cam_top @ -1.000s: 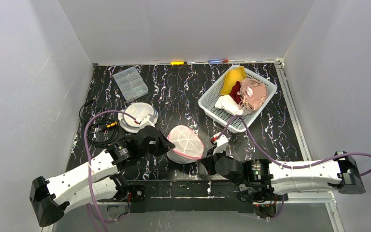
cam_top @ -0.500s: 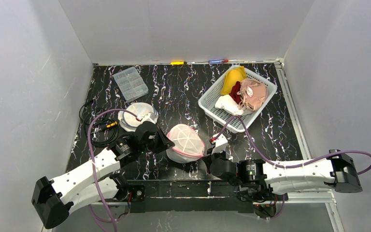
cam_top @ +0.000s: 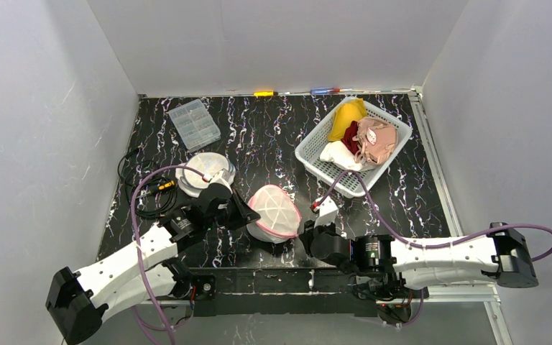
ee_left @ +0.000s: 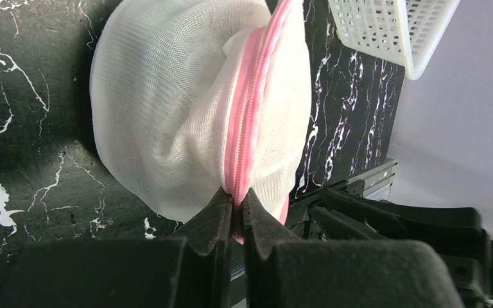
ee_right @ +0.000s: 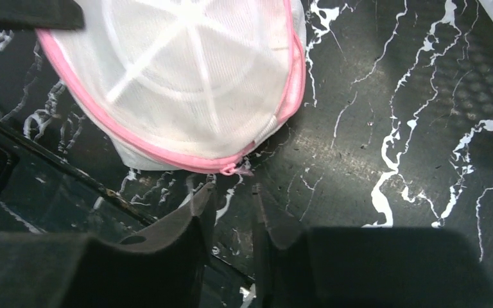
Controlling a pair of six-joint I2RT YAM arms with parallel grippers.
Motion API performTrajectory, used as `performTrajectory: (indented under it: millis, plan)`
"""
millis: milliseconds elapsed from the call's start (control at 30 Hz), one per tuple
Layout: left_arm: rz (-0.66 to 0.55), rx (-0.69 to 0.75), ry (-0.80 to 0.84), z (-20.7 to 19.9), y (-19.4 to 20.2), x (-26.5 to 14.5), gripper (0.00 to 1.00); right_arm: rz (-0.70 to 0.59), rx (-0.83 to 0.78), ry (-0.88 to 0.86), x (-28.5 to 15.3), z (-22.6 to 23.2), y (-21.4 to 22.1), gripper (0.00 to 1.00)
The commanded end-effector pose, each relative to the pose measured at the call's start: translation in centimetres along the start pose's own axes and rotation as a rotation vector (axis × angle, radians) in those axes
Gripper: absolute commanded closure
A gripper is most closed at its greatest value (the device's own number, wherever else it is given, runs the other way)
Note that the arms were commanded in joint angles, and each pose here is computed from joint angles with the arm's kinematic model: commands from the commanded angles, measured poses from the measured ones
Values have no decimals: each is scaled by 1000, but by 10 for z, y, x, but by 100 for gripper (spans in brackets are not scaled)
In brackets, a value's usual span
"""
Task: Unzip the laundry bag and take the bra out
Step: Unzip the laundry bag at the center of the board.
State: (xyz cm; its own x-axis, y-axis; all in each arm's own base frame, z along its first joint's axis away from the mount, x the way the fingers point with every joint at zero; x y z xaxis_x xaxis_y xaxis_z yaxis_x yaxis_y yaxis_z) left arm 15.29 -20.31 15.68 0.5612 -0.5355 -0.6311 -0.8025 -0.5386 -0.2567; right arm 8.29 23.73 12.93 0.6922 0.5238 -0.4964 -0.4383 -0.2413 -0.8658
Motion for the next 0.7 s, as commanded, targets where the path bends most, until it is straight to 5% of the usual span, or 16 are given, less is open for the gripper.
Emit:
performTrajectory:
  millis: [0, 133, 333, 500, 667]
  plan:
    - [-3, -24, 46, 0, 1, 0, 100, -59, 110, -42, -12, 12, -36, 57]
    - [-11, -36, 68, -1, 0, 0, 100, -75, 213, -80, -17, 20, -47, 36]
    - [-21, -47, 96, -4, -1, -1, 99, -84, 306, -74, -11, 22, -42, 26]
    - [-13, 14, 30, 4, -1, -16, 57, -100, 267, -49, -11, 19, -48, 24]
    - [-73, 111, -59, 13, -13, -42, 40, -111, 183, -55, -13, 22, -60, 24]
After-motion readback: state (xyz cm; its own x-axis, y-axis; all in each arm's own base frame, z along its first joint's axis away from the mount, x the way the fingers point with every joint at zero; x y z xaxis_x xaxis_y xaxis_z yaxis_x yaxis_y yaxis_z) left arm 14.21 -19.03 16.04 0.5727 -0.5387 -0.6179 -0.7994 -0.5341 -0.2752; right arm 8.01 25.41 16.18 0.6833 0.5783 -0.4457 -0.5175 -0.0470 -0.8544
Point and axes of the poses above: each gripper's point midway between its finger pads, its own x axis out along the fingers, its own z axis along the line the jaws close on, y = z × x, the point moved 4 cm from there along -x, back along the fingers, and after that the axes turned 10 degrees about -x, right-handed, at the moved point
